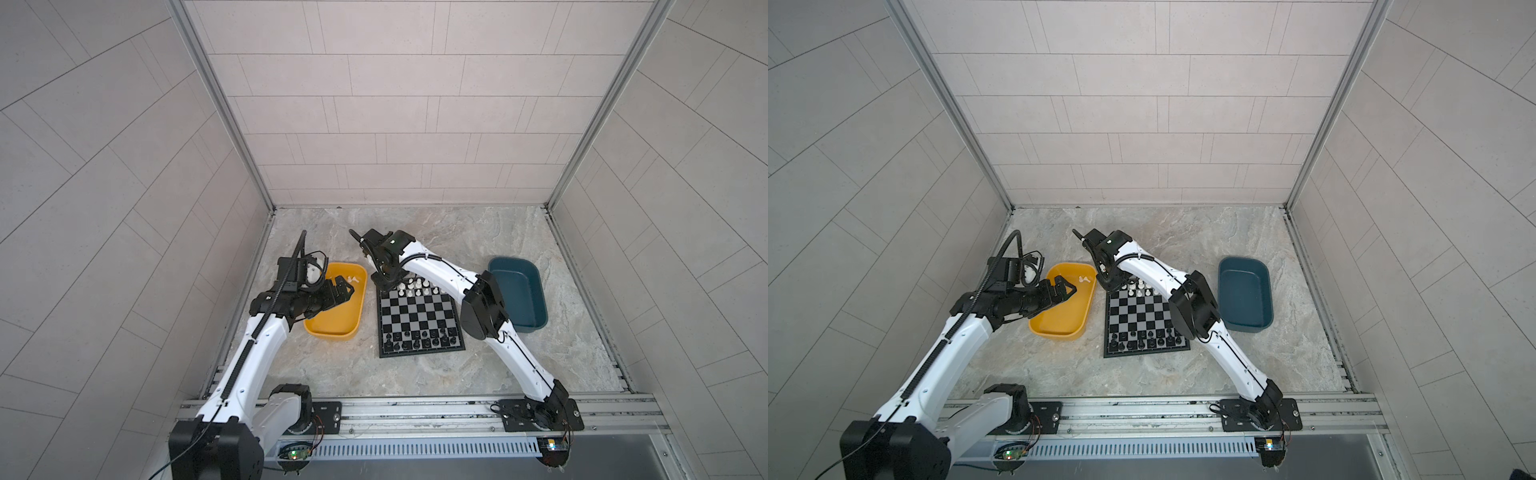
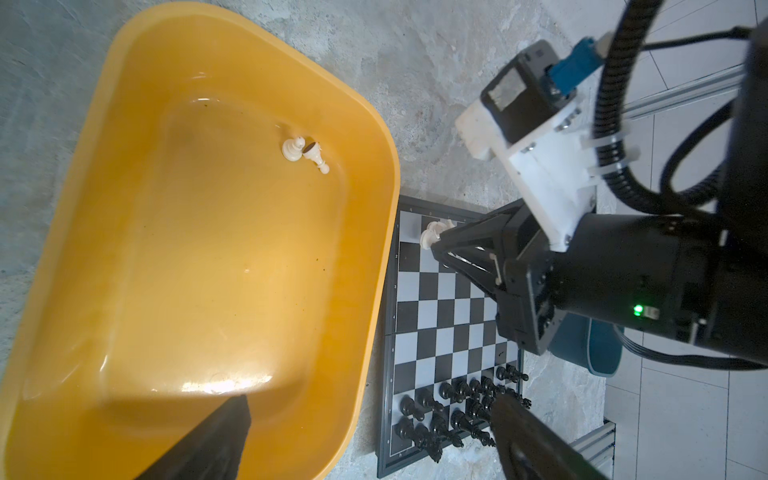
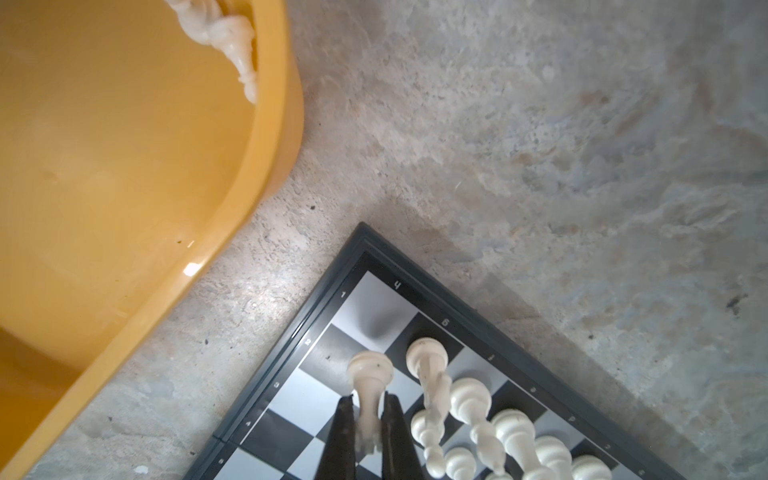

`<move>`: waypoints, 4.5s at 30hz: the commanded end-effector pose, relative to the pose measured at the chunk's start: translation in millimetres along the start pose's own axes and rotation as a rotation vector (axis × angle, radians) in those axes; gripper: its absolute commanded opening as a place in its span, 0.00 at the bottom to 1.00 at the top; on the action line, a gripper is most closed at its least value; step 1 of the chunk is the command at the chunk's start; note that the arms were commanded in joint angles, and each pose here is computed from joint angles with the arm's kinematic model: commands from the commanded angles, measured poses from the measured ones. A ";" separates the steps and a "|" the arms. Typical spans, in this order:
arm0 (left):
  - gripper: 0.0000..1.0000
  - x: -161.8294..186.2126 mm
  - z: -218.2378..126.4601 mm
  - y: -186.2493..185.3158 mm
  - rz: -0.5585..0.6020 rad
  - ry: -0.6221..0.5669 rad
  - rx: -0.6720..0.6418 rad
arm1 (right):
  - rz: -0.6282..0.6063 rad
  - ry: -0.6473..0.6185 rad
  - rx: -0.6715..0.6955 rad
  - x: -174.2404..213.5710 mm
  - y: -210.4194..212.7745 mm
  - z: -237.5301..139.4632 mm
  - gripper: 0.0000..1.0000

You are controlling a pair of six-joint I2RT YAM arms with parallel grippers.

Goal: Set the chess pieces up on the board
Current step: 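Carry the white piece with the right gripper to the board's far rows and lower it, then open the right gripper to release the white piece on the board, then raise the right gripper toward the teal tub while the left lifts away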

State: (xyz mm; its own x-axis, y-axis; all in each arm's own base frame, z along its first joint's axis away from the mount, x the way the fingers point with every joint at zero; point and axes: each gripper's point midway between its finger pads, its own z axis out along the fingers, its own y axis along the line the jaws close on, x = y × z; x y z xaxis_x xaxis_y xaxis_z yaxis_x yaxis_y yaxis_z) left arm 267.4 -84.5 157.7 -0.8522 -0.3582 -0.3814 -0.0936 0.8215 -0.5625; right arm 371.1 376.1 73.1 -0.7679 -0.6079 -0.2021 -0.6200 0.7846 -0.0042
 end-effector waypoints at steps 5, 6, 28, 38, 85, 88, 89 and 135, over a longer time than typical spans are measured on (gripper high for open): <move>0.97 -6.1 -3.7 -4.7 0.024 -0.018 0.015 | -0.042 -0.007 0.017 -3.9 -1.5 3.7 0.00; 0.97 -6.1 -3.8 -5.4 0.027 -0.017 0.016 | -0.046 -0.010 0.019 -4.7 -1.8 4.1 0.00; 0.96 -4.3 -1.4 -4.5 0.022 -0.004 0.016 | -0.033 -0.001 0.023 -8.1 -6.2 22.0 0.14; 0.96 -4.0 0.0 -3.4 0.017 -0.002 0.015 | -0.023 -0.037 0.000 -18.3 -4.1 15.3 0.22; 0.96 -3.9 2.1 -2.8 0.011 -0.004 0.017 | 0.062 -0.061 -0.104 -29.1 -1.8 23.0 0.10; 0.96 -3.9 2.1 -2.1 0.010 -0.005 0.015 | 0.065 -0.073 -0.103 -31.3 -2.6 18.0 0.10; 0.96 -3.5 2.3 -2.0 0.009 -0.004 0.015 | 0.066 -0.080 -0.105 -32.6 -2.1 15.0 0.10; 0.31 -71.0 151.5 54.8 -0.004 0.291 -0.522 | 0.448 -0.612 -0.225 111.5 -122.0 -207.8 0.85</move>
State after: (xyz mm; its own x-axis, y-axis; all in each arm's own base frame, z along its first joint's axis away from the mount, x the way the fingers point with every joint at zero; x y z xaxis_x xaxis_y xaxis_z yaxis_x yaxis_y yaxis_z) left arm 401.7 -86.2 43.2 -0.9520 -0.2778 -0.1284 -0.2589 0.9548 -0.1458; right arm 328.2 187.3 239.5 -0.7909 -0.0348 -0.6110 -0.3199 0.8746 0.3643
